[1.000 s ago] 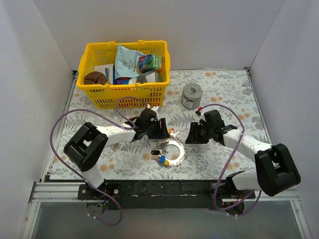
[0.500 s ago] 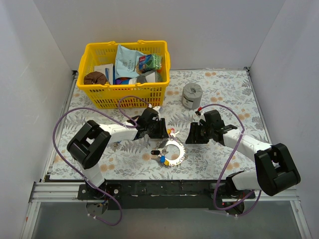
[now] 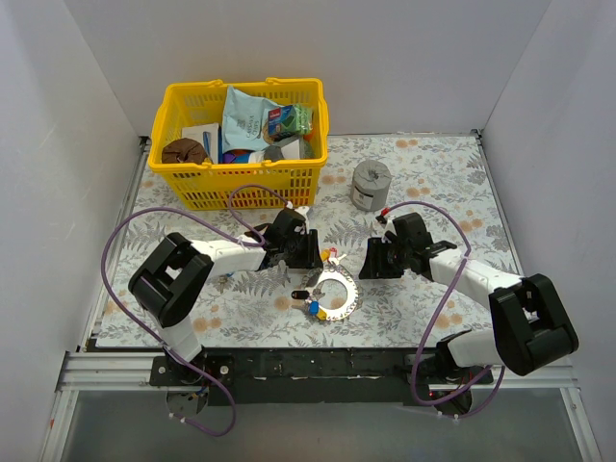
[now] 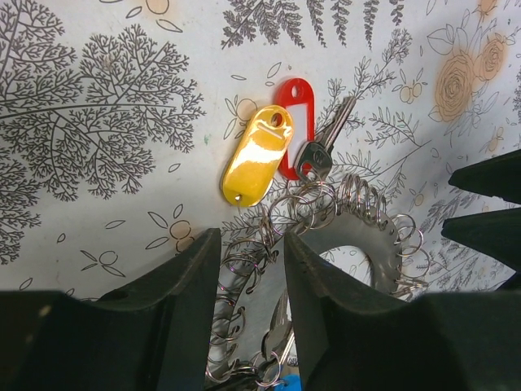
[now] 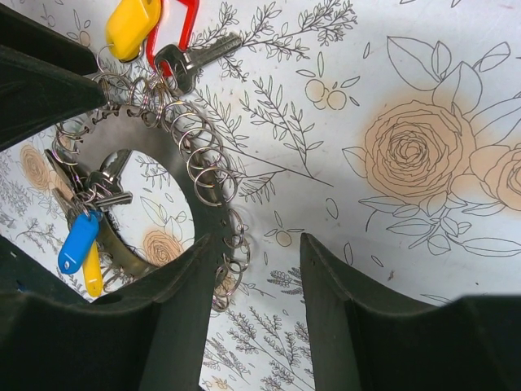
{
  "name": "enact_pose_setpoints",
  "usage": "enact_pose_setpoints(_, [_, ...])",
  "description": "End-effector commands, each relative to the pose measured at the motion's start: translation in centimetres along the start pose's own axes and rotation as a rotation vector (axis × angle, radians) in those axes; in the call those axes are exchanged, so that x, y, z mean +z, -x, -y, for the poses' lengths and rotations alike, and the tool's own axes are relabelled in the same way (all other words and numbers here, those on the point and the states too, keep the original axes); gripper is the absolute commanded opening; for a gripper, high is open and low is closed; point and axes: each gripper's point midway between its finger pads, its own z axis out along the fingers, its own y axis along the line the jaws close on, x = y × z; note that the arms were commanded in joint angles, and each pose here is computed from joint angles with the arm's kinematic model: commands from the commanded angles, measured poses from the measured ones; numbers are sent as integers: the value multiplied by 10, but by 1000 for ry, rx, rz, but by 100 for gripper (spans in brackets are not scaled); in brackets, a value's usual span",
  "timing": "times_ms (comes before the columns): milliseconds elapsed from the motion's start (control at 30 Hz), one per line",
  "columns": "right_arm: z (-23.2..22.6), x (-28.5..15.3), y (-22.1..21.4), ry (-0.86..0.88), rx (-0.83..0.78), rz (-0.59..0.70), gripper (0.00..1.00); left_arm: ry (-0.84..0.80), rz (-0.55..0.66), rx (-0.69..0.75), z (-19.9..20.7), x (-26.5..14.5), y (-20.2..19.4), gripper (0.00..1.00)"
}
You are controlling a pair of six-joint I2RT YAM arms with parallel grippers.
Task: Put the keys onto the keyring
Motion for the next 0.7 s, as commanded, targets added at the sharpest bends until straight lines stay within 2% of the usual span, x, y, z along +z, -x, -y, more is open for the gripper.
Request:
enact_pose_setpoints(0, [-5,1,8,13,-31,21,53,-47,21,18,16,-2,12,34])
enact_pose_setpoints(667, [-1,5,6,5,-28,6,52,-49,22,30,15,2,13,21])
